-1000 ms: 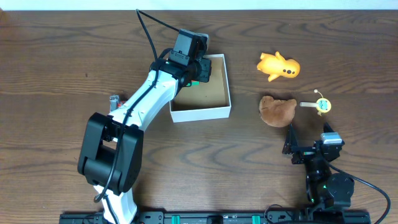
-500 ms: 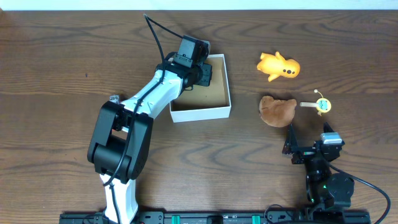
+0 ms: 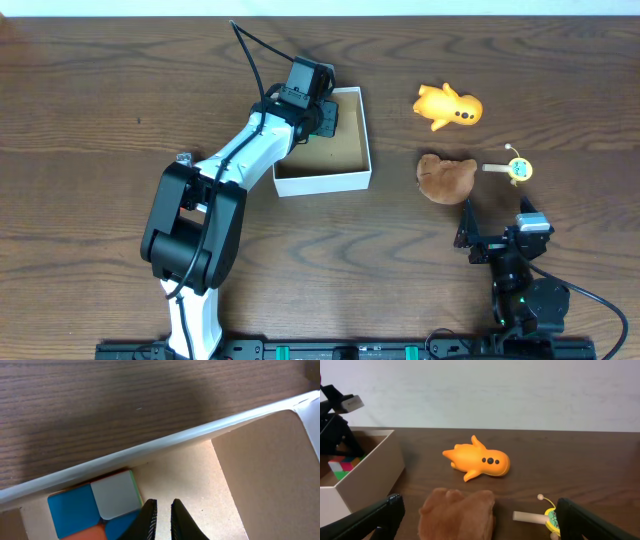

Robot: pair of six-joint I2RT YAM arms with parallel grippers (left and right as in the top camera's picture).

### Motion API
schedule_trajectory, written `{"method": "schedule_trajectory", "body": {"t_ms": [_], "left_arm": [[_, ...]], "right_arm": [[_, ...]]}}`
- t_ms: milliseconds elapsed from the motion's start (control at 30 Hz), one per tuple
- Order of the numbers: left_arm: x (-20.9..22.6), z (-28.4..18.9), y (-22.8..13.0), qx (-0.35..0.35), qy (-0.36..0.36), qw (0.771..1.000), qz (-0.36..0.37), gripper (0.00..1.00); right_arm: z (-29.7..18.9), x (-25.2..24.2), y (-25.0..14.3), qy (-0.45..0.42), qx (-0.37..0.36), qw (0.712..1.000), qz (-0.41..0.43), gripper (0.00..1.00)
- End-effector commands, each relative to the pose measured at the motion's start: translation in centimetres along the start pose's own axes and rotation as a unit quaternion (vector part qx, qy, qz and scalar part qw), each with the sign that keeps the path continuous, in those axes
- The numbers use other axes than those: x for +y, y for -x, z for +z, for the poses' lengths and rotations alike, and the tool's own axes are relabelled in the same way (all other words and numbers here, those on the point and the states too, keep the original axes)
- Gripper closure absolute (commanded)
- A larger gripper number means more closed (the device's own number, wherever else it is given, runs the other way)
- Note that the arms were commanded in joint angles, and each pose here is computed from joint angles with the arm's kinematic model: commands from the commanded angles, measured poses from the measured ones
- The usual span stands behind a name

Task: Pack container
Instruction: 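Lower the cube into the box's left corner and open the left gripper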

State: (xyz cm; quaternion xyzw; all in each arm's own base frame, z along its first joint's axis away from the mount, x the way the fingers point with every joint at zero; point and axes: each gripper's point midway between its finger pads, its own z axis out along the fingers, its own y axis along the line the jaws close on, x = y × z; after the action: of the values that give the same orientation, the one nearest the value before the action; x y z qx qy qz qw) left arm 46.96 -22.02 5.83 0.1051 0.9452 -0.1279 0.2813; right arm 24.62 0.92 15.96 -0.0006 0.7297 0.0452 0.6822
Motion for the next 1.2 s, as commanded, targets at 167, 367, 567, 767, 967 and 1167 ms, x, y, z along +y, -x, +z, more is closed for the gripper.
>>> {"method": "schedule_trajectory", "body": {"t_ms": [167,367,567,767,967,1167], "left_arm": [[-0.6,0.3,0.0,0.003,-0.013,1.000,0.010,0.88],[-0.5,0.8,-0.4,0.010,-0.012,1.000,0.010,0.88],[-0.1,2.1,-1.7,0.028,-0.007,1.000,0.008,0.88],[1.2,2.0,-1.3,0.019,0.031,0.999,0.009,0.88],[1.8,0.7,0.1,-0.004,0.054,0.998,0.010,0.88],[2.7,-1.6,2.3,-0.042,0.093,0.995,0.010,0.88]], "right_arm": [[0.0,-0.1,0.0,-0.002,-0.001,1.000,-0.006,0.01],[0.0,-0.1,0.0,-0.002,-0.001,1.000,-0.006,0.01],[0.0,-0.1,0.0,-0.002,-0.001,1.000,-0.006,0.01],[0.0,-0.1,0.0,-0.002,-0.001,1.000,-0.006,0.01],[0.0,-0.1,0.0,-0.002,-0.001,1.000,-0.006,0.01],[0.0,-0.1,0.0,-0.002,0.000,1.000,-0.006,0.01]]}}
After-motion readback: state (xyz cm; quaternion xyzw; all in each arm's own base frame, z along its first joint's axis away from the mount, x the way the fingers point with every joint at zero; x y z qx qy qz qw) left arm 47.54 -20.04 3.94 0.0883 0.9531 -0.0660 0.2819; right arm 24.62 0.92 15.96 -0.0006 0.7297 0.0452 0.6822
